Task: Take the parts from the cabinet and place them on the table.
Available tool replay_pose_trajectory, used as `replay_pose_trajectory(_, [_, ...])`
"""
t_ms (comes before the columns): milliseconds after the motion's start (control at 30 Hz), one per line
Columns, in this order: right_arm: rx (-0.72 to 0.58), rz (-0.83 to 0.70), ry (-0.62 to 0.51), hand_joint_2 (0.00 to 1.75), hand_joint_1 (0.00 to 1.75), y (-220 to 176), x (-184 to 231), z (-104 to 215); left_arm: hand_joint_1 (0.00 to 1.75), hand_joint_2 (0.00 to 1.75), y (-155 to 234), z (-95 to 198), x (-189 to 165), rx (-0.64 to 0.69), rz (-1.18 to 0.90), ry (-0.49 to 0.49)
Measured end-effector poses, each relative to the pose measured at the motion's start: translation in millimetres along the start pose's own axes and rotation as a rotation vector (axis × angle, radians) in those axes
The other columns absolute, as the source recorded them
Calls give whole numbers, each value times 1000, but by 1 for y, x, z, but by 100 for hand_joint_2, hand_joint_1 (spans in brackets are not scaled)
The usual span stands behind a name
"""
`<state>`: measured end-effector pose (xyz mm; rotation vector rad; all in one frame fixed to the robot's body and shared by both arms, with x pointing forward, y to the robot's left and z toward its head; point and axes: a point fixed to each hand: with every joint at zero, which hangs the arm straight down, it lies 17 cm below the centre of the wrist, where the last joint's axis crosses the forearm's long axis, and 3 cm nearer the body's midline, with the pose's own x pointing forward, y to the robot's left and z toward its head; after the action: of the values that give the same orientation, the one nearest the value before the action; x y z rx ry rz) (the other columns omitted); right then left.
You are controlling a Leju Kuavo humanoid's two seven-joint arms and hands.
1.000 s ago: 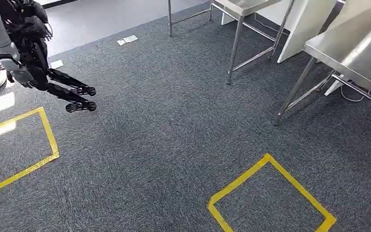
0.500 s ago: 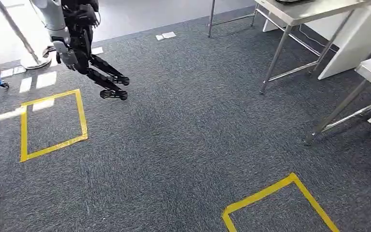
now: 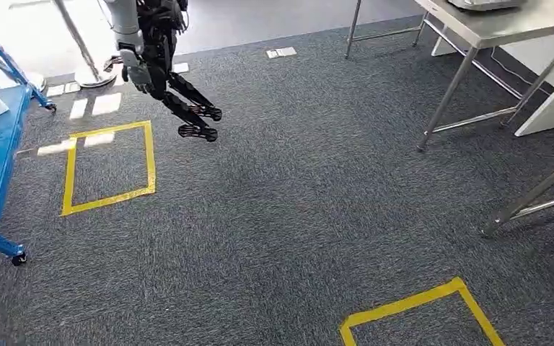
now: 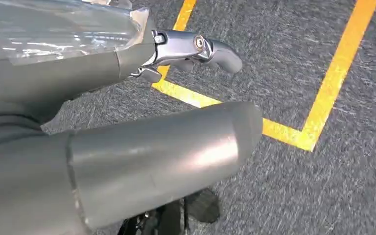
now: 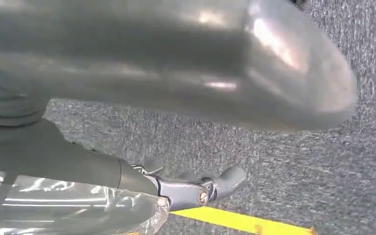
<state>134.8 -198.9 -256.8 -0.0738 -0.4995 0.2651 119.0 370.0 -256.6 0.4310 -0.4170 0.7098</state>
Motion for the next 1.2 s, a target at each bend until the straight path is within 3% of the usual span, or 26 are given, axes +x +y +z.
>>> replay_pose_trajectory(667, [15, -4, 28, 0, 0, -1, -17, 3, 0, 0, -19, 18, -30, -15, -25, 42])
replay_pose_trajectory(1200, [15, -28, 39, 0, 0, 1, -31, 8, 0, 0, -26, 18, -25, -41, -45, 26])
